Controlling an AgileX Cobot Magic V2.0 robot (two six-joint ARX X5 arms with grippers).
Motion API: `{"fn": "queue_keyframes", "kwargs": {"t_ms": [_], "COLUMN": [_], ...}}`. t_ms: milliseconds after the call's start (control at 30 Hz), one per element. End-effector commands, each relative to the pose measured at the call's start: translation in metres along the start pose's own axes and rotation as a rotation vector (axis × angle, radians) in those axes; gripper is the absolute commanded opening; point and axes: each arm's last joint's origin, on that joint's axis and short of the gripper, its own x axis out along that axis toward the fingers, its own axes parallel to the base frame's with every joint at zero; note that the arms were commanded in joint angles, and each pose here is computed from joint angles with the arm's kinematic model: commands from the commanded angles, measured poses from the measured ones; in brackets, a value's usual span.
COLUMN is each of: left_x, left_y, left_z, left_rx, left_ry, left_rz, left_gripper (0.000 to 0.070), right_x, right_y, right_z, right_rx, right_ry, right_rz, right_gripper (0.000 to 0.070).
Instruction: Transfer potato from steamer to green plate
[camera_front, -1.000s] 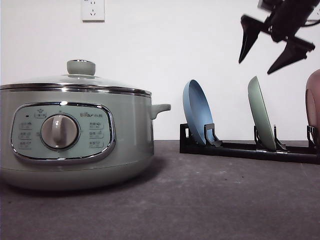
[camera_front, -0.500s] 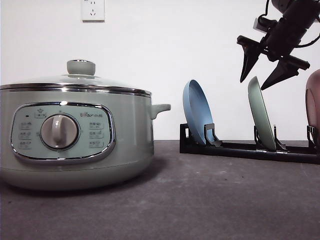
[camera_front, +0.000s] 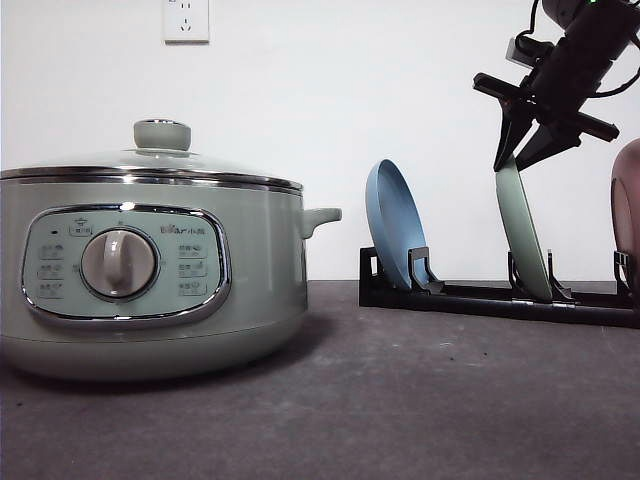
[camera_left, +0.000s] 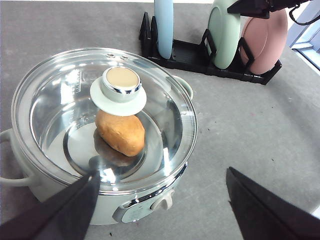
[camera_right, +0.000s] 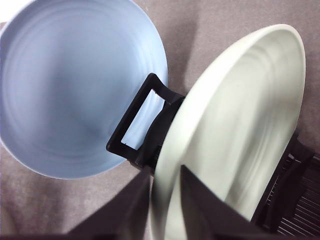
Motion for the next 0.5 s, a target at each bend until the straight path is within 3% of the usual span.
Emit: {"fn": "queue_keyframes", "kwargs": {"t_ms": [0, 300, 467], "left_x": [-0.003, -0.003, -0.003], "left_y": [-0.002, -0.002, -0.002], "left_z": [0.005, 0.005, 0.005], "left_rx": [0.016, 0.016, 0.016], "left_ry": [-0.022, -0.022, -0.023], "left_rz": [-0.006, -0.006, -0.006], "left_gripper": [0.0515, 0.0515, 0.0515], "right_x": [0.002, -0.003, -0.020], "right_y": [0.002, 0.005, 0.015], "right_z": [0.005, 0.010, 0.019], "right_rx": [0.001, 0.011, 0.006], "right_ry": [-0.014, -0.037, -0.109], "right_rz": [0.004, 0.045, 0.121], "right_gripper": [0.0015, 0.0010, 0.0009]}}
